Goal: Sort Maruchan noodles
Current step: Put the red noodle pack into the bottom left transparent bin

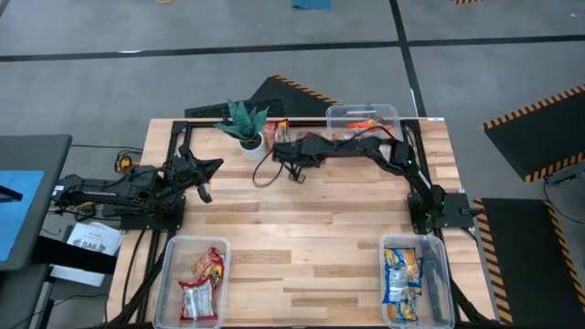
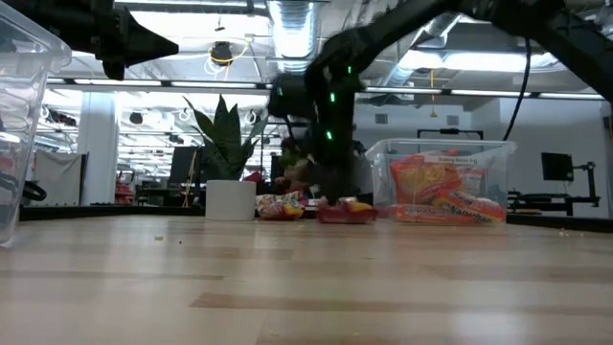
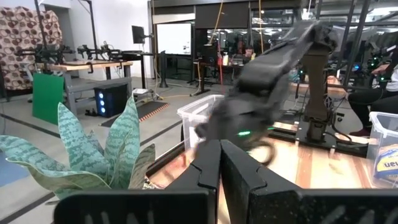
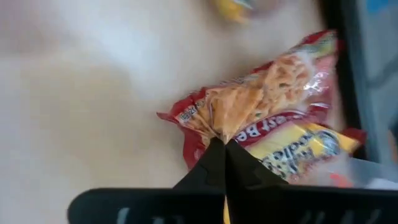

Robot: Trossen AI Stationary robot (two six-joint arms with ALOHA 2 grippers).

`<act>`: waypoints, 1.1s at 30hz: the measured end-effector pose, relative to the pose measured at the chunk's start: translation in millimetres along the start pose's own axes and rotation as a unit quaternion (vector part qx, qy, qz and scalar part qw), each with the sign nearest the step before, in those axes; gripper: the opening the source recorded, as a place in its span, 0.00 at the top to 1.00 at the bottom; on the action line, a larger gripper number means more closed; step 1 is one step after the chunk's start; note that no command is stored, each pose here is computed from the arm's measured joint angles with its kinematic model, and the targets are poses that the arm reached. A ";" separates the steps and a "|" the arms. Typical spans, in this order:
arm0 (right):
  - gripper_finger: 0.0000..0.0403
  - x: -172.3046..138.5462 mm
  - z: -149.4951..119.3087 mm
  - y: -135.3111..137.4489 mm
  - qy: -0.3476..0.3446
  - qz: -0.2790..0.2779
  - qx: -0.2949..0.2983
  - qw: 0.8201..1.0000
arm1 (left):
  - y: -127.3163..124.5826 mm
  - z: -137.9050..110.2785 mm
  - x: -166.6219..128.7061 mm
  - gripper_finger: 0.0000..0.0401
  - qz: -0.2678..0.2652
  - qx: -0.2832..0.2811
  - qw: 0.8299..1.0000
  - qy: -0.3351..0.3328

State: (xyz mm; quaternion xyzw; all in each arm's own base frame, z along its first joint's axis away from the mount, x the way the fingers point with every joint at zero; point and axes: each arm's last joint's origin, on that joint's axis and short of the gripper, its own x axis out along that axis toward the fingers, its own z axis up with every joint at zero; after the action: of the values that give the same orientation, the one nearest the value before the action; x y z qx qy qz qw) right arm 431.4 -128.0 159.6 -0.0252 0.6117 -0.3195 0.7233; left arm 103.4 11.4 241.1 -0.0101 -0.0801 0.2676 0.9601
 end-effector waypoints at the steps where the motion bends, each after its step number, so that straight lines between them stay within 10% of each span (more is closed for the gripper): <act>1: 0.98 -8.7 -0.6 5.4 -0.007 0.007 -0.008 1.000 | 0.0 0.0 0.0 1.00 0.000 0.000 1.000 0.000; 13: 0.99 -124.6 -17.7 53.6 -0.124 0.171 -0.075 0.975 | -0.1 -1.5 0.0 1.00 -0.001 -0.008 1.000 0.007; 23: 0.99 -158.7 -31.4 123.7 -0.259 0.369 -0.124 0.884 | -0.2 -1.7 0.0 1.00 -0.002 -0.012 1.000 0.008; 33: 0.99 -219.9 -18.8 132.5 -0.432 0.392 -0.147 0.799 | -0.1 -1.7 0.0 1.00 -0.002 -0.006 1.000 0.008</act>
State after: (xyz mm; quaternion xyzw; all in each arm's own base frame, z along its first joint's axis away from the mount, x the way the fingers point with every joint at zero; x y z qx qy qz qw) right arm 461.2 92.3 289.3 -0.0249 0.2332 0.1295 0.9635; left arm 103.7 11.3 239.4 -0.0175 -0.0741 0.2652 0.9612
